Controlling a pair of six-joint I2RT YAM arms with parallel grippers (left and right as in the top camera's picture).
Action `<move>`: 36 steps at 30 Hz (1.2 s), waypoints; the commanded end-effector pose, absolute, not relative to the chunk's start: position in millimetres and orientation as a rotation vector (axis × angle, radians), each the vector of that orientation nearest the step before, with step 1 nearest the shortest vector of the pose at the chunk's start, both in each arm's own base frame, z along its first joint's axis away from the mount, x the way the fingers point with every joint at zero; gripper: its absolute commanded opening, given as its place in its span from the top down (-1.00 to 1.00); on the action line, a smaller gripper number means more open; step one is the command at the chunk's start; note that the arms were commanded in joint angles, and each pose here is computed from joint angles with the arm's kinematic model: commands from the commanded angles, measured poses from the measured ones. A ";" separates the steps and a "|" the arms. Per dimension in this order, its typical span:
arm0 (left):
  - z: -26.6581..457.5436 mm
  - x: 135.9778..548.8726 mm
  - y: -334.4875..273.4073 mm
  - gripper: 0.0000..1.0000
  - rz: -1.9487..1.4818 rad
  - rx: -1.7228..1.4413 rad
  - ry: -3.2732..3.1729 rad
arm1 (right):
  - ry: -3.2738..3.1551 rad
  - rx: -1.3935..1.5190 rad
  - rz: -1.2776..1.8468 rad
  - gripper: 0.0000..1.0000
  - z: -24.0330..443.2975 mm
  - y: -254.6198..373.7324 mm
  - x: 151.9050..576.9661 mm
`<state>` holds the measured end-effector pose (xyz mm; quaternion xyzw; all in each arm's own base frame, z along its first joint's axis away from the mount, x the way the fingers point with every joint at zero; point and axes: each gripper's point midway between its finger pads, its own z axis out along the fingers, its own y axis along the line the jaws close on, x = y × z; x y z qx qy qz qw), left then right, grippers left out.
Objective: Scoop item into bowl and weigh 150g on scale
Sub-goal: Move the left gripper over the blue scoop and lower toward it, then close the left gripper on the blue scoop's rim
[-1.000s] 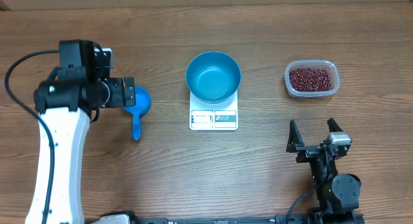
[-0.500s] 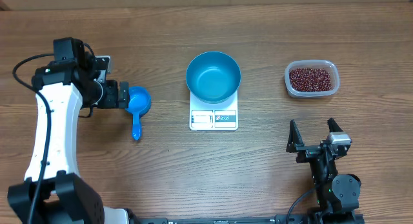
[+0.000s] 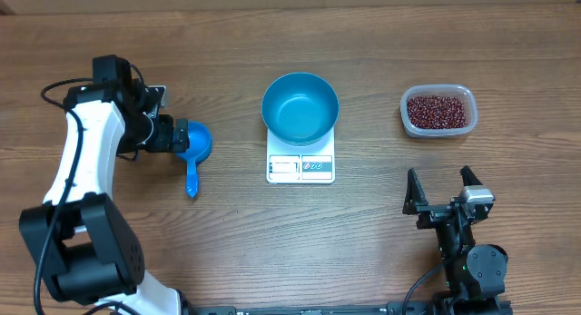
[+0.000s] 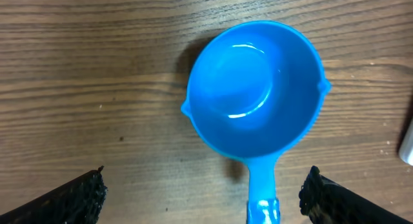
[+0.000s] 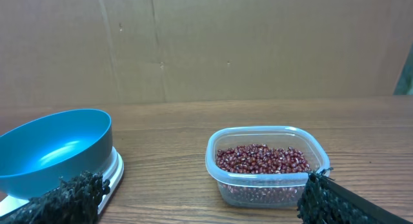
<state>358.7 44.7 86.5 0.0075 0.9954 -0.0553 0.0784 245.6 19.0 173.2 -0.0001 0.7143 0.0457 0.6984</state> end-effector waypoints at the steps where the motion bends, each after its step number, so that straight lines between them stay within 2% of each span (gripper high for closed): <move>1: 78.5 369.0 43.8 -0.99 -0.187 0.062 2.979 | 1.591 0.000 0.094 -1.00 170.7 17.6 245.9; 18: 65.0 391.2 49.5 -0.99 -0.155 0.066 2.927 | 1.591 0.000 0.094 -1.00 170.7 17.7 245.9; 36: 63.7 390.2 58.4 -0.99 -0.087 -0.018 2.940 | 1.591 0.000 0.094 -1.00 170.7 17.6 245.9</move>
